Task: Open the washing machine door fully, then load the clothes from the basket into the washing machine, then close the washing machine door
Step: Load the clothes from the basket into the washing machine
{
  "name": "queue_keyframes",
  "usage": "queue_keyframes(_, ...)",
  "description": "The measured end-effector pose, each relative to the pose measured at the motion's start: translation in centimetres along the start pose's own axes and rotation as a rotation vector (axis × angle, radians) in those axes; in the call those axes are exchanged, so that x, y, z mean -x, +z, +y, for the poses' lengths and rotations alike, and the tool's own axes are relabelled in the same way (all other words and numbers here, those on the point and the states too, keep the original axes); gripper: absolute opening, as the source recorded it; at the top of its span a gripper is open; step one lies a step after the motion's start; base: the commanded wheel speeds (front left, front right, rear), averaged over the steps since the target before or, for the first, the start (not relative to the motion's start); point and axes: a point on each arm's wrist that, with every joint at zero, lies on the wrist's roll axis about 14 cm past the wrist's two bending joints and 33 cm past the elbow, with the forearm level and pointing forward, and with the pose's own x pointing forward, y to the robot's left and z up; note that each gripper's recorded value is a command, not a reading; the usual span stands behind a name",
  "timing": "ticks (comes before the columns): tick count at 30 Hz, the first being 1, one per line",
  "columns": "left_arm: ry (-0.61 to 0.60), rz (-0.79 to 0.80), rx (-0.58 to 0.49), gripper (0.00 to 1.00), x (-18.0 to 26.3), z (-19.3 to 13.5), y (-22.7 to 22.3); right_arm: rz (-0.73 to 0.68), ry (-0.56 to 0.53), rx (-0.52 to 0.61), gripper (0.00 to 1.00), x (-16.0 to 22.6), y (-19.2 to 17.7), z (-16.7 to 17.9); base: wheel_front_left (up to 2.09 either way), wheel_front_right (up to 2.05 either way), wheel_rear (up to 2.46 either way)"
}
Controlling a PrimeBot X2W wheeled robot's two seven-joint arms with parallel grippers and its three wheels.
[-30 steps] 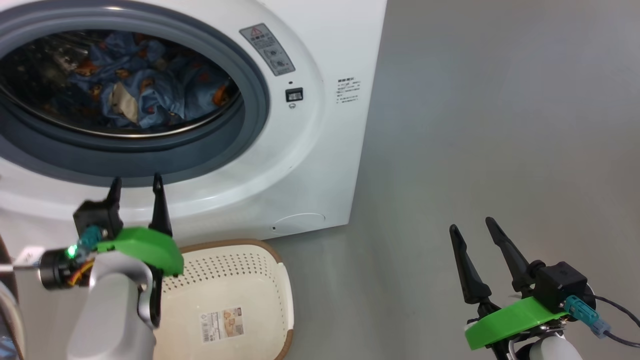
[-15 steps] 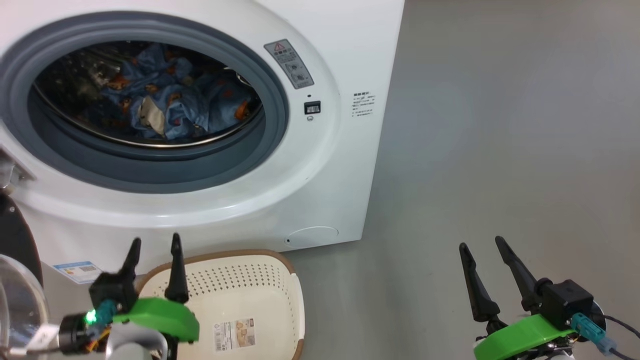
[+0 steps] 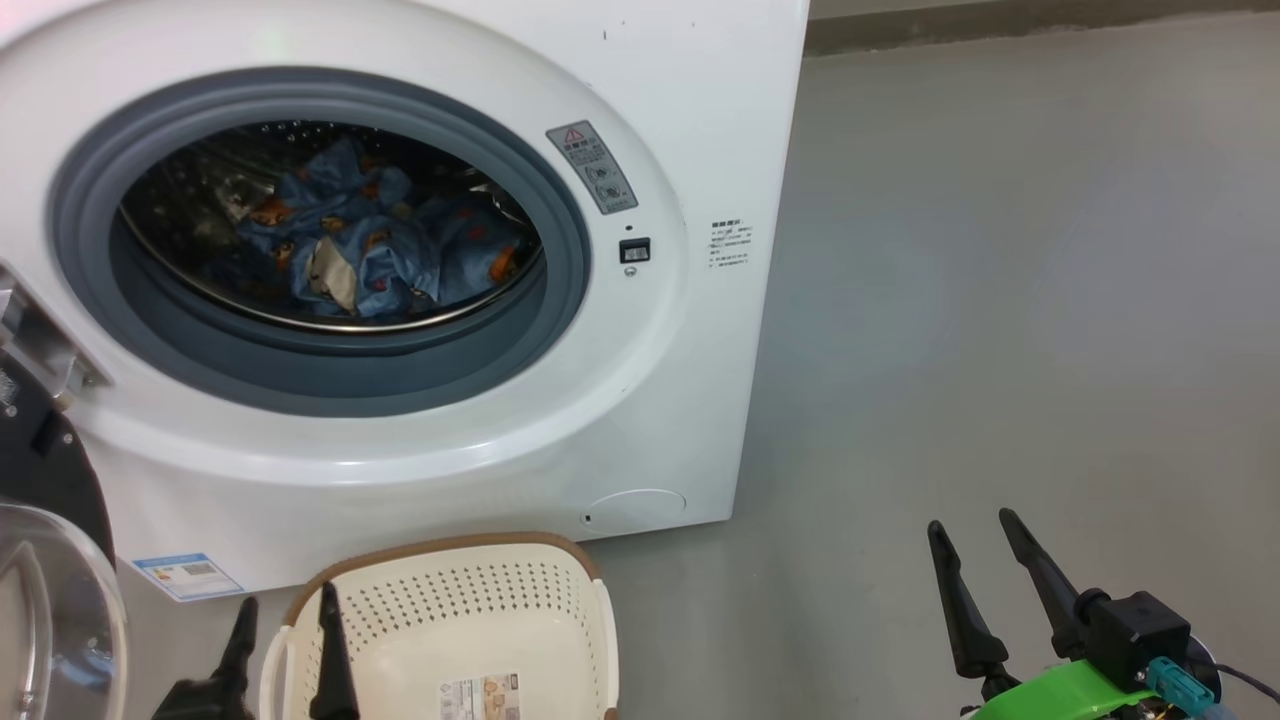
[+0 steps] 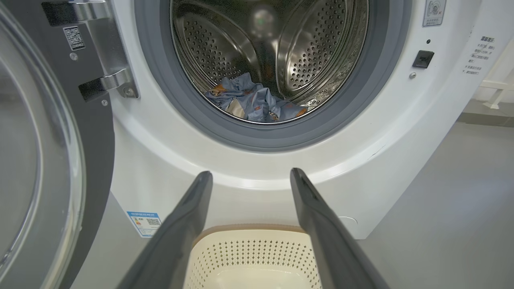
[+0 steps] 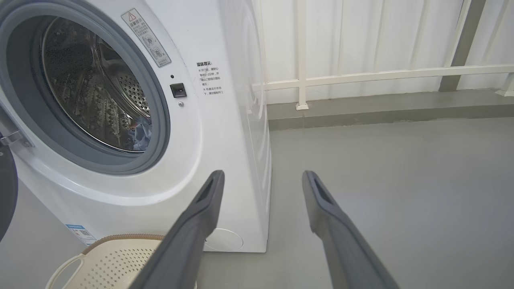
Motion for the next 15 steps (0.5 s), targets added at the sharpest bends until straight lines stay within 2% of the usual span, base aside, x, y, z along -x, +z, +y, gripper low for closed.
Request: queue_keyframes(15,0.101,-0.016,0.009,1.0,3.3,3.0,0.2,-0.001,0.075,0.015,1.0,-0.5,0.1,2.0,0.0,0.0,0.0)
